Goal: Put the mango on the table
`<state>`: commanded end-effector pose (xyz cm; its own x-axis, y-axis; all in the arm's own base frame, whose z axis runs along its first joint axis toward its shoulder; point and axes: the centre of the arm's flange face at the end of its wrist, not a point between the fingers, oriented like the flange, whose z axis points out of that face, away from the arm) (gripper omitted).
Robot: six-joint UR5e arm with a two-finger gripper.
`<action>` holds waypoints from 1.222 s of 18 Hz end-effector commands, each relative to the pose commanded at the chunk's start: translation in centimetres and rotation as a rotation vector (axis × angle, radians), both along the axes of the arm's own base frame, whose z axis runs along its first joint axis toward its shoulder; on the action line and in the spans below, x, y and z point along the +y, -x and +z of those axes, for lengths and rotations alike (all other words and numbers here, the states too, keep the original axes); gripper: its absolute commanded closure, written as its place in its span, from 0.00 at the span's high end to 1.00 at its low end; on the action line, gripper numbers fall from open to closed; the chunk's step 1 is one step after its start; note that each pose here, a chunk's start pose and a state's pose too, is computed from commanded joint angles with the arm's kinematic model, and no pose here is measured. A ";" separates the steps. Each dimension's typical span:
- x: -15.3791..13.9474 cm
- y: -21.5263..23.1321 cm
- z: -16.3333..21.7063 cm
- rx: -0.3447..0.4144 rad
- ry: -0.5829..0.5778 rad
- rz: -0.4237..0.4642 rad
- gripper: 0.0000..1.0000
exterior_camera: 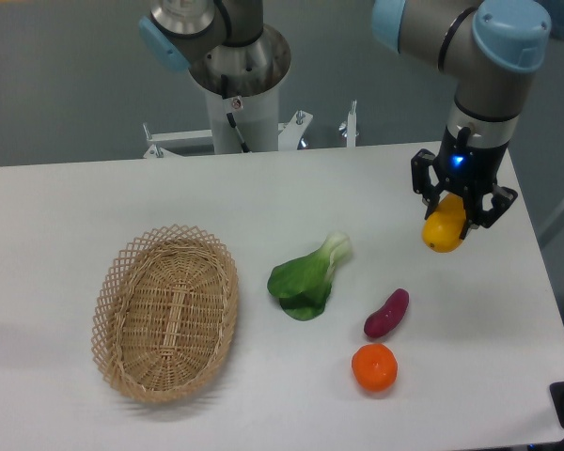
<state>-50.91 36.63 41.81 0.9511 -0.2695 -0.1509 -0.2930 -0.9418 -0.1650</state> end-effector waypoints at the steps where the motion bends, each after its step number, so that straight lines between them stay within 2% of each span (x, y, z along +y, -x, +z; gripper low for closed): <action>1: 0.0 0.0 -0.1 -0.001 0.001 0.000 0.46; 4: 0.0 -0.1 0.0 0.000 0.000 0.000 0.46; 10: 0.7 -0.2 -0.2 -0.004 -0.017 0.058 0.46; 14: 2.2 -0.8 -1.0 -0.052 -0.070 0.132 0.45; 20: 10.9 -5.9 -4.4 -0.080 -0.126 0.286 0.45; 22: 13.6 -7.7 -6.2 -0.112 -0.124 0.324 0.45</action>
<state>-43.25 50.24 35.62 0.9966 0.0624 -0.0534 0.0437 -0.9534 -0.2984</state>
